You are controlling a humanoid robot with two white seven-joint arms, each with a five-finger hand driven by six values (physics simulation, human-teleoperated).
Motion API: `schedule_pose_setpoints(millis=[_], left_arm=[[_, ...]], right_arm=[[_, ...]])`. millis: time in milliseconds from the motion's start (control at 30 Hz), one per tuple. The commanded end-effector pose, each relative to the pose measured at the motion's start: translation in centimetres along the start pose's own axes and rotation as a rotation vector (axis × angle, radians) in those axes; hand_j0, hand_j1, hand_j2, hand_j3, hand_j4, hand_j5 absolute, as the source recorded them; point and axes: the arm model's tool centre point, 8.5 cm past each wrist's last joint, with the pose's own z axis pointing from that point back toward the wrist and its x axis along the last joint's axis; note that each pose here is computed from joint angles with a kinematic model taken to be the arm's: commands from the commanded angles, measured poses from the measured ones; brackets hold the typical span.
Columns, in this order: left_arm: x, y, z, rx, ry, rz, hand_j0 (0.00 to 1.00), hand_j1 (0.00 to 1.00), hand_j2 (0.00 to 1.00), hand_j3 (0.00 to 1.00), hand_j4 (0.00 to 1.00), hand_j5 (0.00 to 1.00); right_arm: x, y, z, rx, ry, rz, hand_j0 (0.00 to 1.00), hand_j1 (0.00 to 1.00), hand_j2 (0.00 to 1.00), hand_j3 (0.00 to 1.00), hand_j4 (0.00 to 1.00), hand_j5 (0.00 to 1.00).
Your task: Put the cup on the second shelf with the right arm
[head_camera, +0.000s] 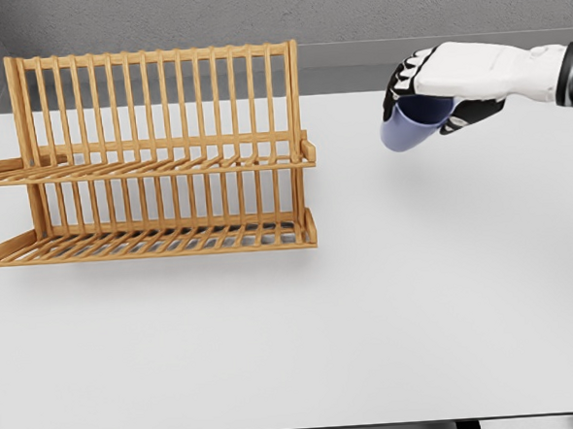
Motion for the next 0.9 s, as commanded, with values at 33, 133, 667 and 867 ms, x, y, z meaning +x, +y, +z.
schedule_pose_setpoints(millis=[33, 133, 667, 867], left_arm=[[0.0, 0.0, 0.0, 0.000, 0.000, 0.001, 1.00, 1.00, 1.00, 1.00, 1.00, 1.00], [0.0, 0.0, 0.0, 0.000, 0.000, -0.001, 1.00, 1.00, 1.00, 1.00, 1.00, 1.00], [0.0, 0.0, 0.0, 0.000, 0.000, 0.001, 1.00, 1.00, 1.00, 1.00, 1.00, 1.00], [0.0, 0.0, 0.0, 0.000, 0.000, 0.001, 1.00, 1.00, 1.00, 1.00, 1.00, 1.00]], right_arm=[[1.3, -1.9, 0.5, -0.052, -0.025, 0.039, 0.62, 0.62, 0.62, 0.62, 0.62, 0.62], [1.9, -2.4, 0.4, -0.060, -0.041, 0.057, 0.62, 0.62, 0.62, 0.62, 0.62, 0.62], [6.6, -5.0, -1.8, -0.115, -0.174, 0.150, 0.62, 0.62, 0.62, 0.62, 0.62, 0.62], [7.5, -6.2, -2.5, -0.141, -0.202, 0.171, 0.62, 0.62, 0.62, 0.62, 0.62, 0.62]])
